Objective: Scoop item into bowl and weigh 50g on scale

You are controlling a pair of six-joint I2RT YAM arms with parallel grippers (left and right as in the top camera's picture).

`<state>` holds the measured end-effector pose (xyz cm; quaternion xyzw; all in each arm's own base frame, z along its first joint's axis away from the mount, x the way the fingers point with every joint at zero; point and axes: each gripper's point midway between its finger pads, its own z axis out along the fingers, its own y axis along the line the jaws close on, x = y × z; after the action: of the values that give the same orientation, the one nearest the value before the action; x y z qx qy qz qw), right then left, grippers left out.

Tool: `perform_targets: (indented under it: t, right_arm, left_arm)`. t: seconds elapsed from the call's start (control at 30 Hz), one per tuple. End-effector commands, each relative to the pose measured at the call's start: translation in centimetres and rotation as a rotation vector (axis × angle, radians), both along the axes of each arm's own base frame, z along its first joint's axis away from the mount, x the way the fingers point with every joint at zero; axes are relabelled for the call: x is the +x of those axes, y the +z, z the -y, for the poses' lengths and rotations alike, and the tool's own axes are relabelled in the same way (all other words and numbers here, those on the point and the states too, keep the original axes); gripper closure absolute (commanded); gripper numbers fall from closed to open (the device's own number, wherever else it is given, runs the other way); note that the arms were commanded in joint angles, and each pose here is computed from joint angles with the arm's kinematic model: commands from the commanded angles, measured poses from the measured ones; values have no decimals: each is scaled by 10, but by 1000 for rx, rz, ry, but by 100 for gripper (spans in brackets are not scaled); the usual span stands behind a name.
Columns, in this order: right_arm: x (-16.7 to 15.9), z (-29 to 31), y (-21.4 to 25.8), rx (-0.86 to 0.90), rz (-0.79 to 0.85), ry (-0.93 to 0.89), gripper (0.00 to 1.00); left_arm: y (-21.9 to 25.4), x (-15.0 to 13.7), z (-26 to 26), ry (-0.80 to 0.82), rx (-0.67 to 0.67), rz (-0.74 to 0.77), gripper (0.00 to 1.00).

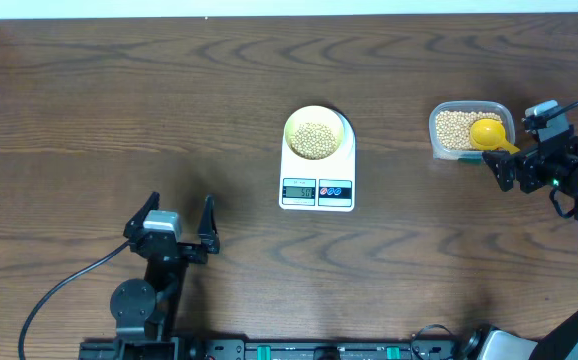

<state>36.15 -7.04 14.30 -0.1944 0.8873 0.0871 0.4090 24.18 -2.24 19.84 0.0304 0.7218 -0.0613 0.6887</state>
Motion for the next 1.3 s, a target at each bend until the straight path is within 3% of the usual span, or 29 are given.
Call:
perform_targets:
  t: [0.0, 0.37, 0.83, 1.27]
  right_arm:
    - [-1, -2, 8, -3, 27, 17, 1]
    - [-1, -2, 8, -3, 27, 17, 1]
    - [-1, -2, 8, -3, 27, 17, 1]
    - [-1, -2, 8, -3, 27, 17, 1]
  left_arm:
    - [2, 0, -5, 17, -1, 41, 11]
    - [-1, 0, -21, 83, 2, 82, 11]
    - [-59, 2, -34, 149, -4, -99, 11]
    - [-62, 2, -41, 188, -1, -111, 11]
